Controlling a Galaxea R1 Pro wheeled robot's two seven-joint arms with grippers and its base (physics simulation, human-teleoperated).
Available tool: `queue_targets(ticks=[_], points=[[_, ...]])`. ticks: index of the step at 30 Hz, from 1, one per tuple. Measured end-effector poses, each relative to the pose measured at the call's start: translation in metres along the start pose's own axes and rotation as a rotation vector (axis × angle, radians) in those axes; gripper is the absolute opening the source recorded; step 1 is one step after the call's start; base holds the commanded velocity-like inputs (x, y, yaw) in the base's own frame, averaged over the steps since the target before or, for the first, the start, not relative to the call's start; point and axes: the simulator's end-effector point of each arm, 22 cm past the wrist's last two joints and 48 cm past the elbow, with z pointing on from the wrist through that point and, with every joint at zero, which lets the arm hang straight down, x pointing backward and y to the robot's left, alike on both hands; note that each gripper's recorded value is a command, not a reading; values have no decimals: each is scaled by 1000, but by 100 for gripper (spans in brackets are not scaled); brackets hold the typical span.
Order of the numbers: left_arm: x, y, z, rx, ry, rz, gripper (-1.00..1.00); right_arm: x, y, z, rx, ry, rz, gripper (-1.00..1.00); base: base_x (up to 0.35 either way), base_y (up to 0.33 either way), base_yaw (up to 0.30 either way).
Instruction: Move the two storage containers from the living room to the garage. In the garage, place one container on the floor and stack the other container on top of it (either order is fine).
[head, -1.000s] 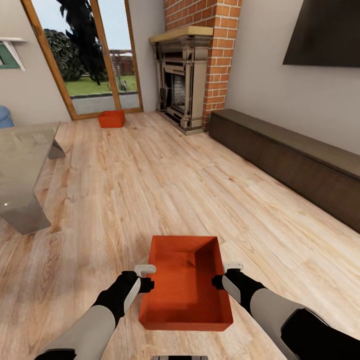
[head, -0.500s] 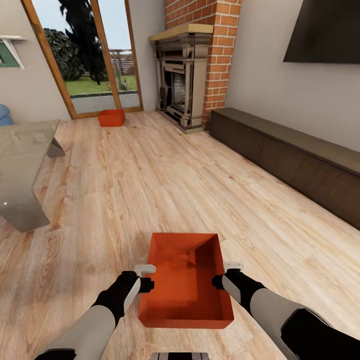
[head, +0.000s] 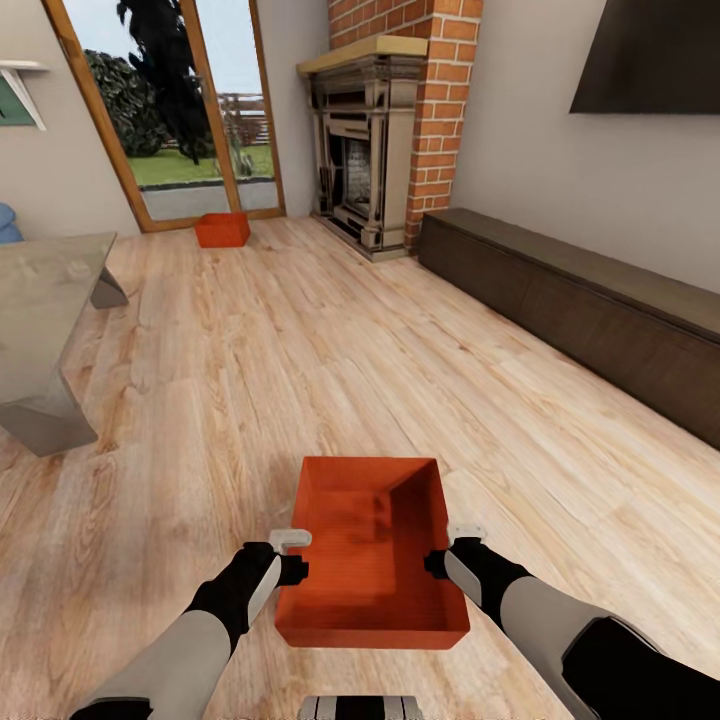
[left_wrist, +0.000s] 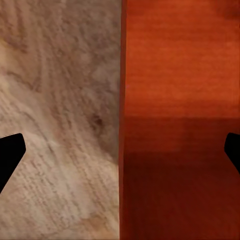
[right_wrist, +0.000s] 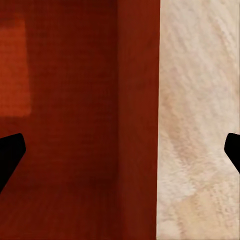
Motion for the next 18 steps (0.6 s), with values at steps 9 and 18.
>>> queue_targets(ticks=[9, 18], points=[[5, 0, 5, 0, 12, 0, 100, 5, -4, 6, 6, 13, 2, 100, 0, 0, 0], [10, 0, 10, 0, 24, 0, 100, 11, -5, 11, 7, 25, 1, 100, 0, 0, 0]])
